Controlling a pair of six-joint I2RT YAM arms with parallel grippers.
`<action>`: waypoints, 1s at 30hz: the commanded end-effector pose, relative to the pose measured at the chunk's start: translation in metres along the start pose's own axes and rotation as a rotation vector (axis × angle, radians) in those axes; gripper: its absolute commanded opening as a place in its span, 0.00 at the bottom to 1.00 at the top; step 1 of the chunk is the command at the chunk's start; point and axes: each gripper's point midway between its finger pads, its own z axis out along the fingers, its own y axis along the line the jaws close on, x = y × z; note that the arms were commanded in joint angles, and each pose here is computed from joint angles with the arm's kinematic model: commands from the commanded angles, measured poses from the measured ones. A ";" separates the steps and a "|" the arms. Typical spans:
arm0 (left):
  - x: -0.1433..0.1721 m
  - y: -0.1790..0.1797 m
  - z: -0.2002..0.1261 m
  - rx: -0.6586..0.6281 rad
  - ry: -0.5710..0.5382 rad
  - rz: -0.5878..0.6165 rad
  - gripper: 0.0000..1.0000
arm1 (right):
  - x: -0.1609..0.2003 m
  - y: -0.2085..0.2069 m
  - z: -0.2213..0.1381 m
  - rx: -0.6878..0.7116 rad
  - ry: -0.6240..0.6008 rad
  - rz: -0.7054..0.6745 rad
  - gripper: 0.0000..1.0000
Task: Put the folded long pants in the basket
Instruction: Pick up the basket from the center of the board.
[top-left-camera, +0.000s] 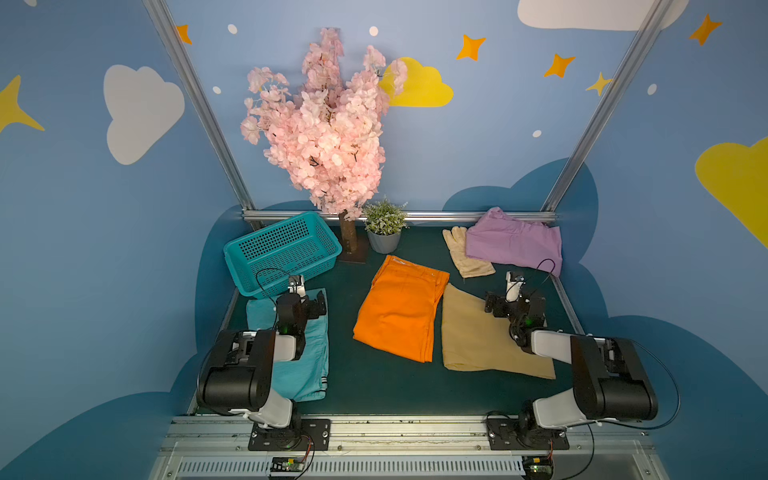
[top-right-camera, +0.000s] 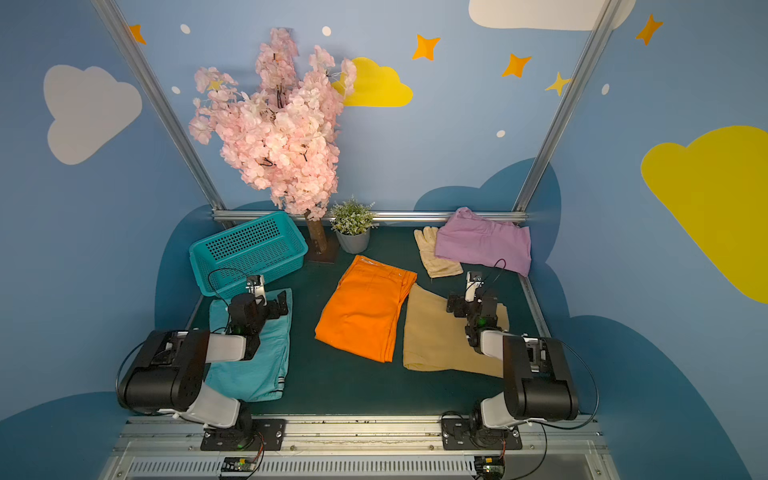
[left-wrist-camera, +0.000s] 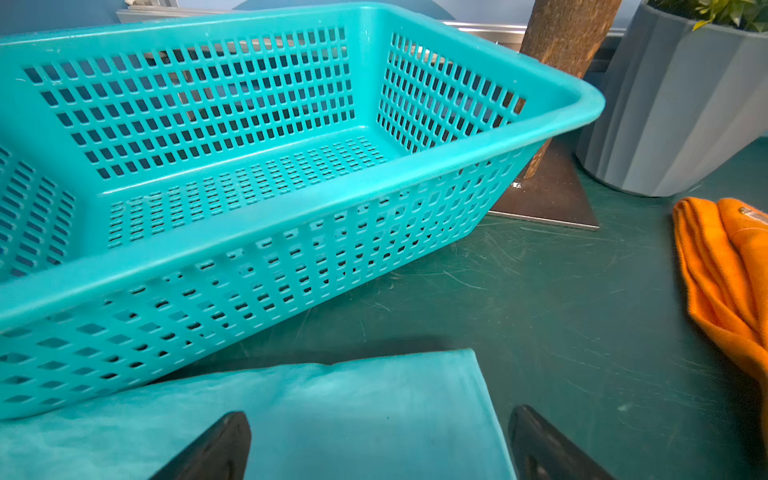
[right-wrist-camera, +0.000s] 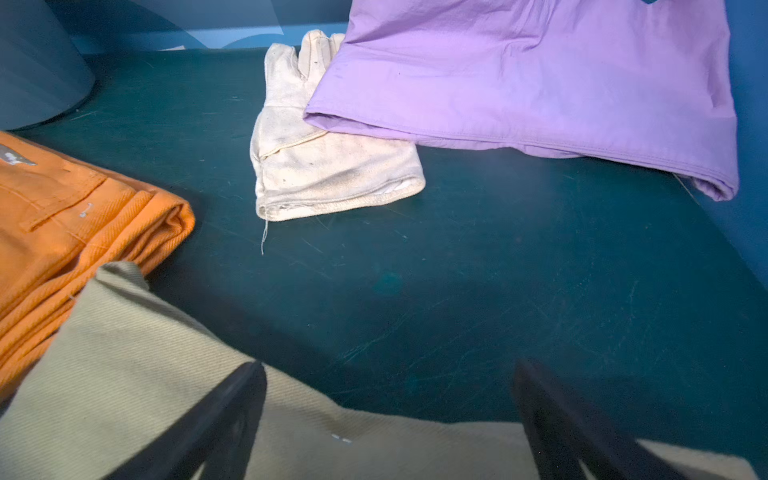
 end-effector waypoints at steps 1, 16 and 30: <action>-0.013 -0.001 0.000 0.004 -0.041 -0.003 1.00 | -0.010 0.001 0.000 -0.008 -0.026 -0.003 0.98; -0.013 -0.001 0.000 0.004 -0.040 -0.003 1.00 | -0.010 0.000 0.000 -0.007 -0.024 -0.002 0.98; -0.013 -0.001 0.000 0.004 -0.038 0.002 1.00 | -0.011 0.000 -0.001 -0.015 -0.029 0.003 0.98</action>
